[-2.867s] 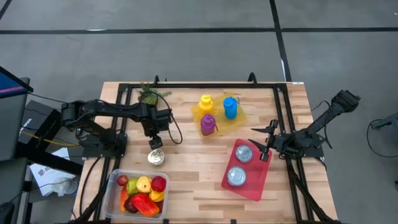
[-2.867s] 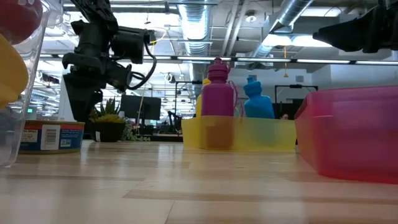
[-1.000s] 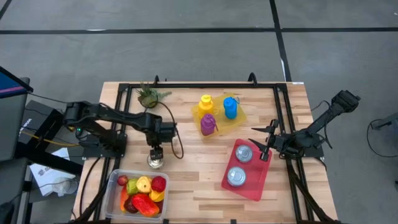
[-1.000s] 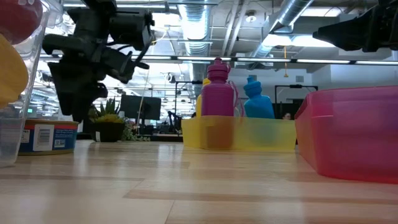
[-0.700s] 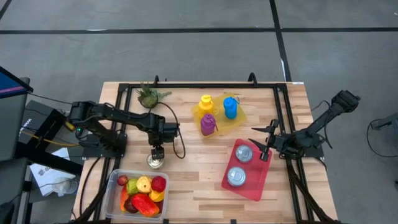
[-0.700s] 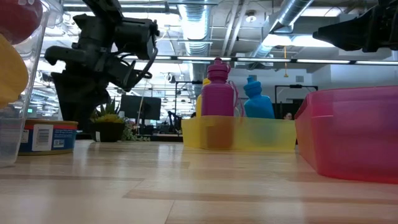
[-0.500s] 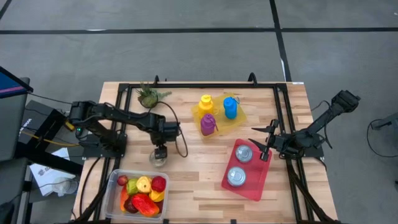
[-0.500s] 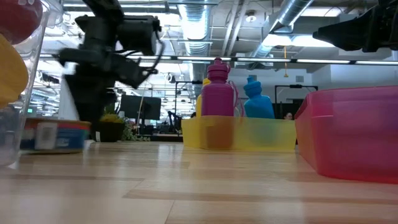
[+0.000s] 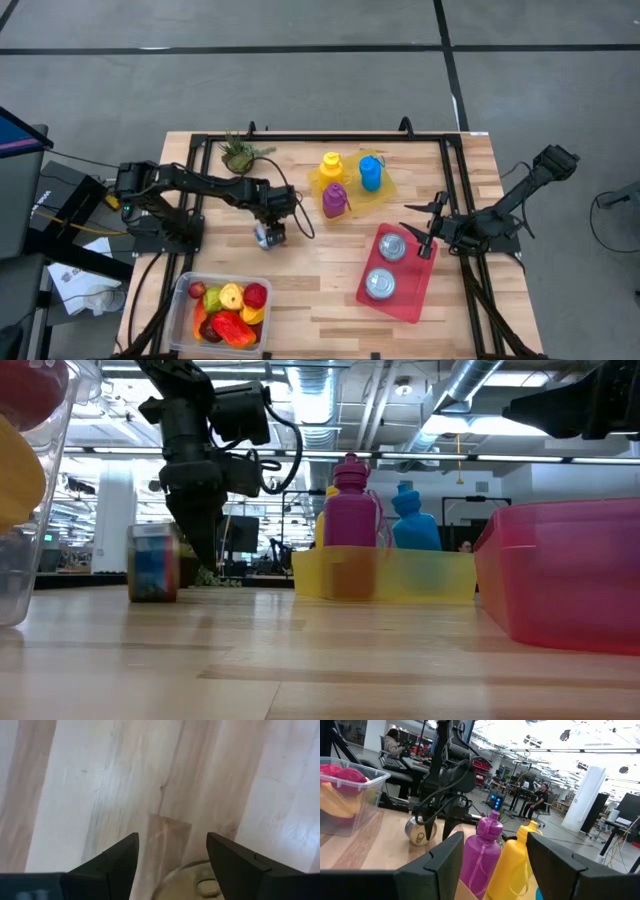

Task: Pick & Place Food Item
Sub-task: Put the blue and pink tuna can into the red bin

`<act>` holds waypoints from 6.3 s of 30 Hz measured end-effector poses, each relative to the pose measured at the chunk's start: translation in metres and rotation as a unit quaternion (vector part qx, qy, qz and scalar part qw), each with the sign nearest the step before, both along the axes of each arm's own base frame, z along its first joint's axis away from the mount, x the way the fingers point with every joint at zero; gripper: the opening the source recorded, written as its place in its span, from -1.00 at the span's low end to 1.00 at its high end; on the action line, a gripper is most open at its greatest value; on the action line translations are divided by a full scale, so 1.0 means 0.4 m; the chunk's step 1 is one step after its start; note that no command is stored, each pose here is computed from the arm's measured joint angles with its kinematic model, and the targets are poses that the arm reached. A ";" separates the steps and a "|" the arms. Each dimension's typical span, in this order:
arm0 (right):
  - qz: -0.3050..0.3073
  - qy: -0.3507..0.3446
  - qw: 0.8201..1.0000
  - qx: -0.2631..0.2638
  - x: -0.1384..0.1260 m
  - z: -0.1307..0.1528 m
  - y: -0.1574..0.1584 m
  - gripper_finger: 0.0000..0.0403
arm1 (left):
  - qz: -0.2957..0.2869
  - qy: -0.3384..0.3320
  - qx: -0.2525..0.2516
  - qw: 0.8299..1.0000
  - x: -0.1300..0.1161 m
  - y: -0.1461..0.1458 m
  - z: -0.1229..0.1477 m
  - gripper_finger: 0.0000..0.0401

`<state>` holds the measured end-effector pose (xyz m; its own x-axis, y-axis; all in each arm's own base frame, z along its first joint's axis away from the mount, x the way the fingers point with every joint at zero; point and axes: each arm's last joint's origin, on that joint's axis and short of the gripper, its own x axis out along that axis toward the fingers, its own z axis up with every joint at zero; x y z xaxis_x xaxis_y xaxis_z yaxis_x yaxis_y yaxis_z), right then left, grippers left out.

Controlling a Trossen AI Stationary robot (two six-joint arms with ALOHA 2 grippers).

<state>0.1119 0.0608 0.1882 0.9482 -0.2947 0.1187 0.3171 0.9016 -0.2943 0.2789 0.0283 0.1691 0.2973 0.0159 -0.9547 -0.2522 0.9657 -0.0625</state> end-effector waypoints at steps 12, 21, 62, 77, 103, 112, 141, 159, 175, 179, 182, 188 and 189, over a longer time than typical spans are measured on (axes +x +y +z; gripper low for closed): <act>0.000 0.005 1.000 -0.006 0.008 0.028 0.007 0.03 | 0.008 -0.024 0.021 0.999 0.000 -0.020 0.099 0.13; 0.000 0.022 1.000 -0.020 0.018 0.052 0.015 0.03 | 0.195 -0.014 -0.078 0.978 -0.096 -0.010 0.191 0.20; 0.005 0.063 0.997 -0.049 0.021 0.037 0.018 0.03 | 0.423 0.039 -0.203 0.882 -0.090 -0.027 0.153 0.82; 0.005 0.064 0.997 -0.047 0.021 0.036 0.018 0.03 | 0.481 0.070 -0.181 0.855 -0.111 -0.033 0.106 0.82; 0.005 0.064 0.997 -0.031 0.021 0.032 0.018 0.03 | 0.472 0.049 -0.190 0.859 -0.128 -0.032 0.020 -0.08; -0.015 0.026 0.999 0.021 0.024 0.049 0.009 0.03 | 0.356 -0.059 -0.157 0.919 -0.108 -0.061 0.062 -0.08; 0.136 0.006 0.980 0.147 0.258 0.063 -0.097 0.47 | -0.106 -0.569 0.101 0.809 0.069 -0.167 0.224 -0.08; 0.241 0.045 0.959 0.139 0.350 0.110 -0.081 0.64 | -0.135 -0.583 0.109 0.794 0.084 -0.154 0.216 -0.08; 0.279 0.066 0.949 0.133 0.347 0.104 -0.052 0.78 | -0.137 -0.568 0.121 0.803 0.089 -0.107 0.208 -0.08; 0.270 0.058 0.952 0.132 0.347 0.108 -0.051 0.81 | -0.134 -0.576 0.111 0.799 0.089 -0.103 0.212 -0.08; 0.260 0.055 0.955 0.128 0.348 0.109 -0.058 0.82 | -0.129 -0.576 0.112 0.800 0.089 -0.102 0.212 -0.08; 0.245 0.041 0.961 0.125 0.355 0.113 -0.082 0.82 | -0.119 -0.580 0.116 0.798 0.093 -0.099 0.211 -0.08; 0.243 0.041 0.961 0.125 0.362 0.113 -0.086 0.82 | -0.117 -0.577 0.116 0.800 0.093 -0.099 0.209 -0.08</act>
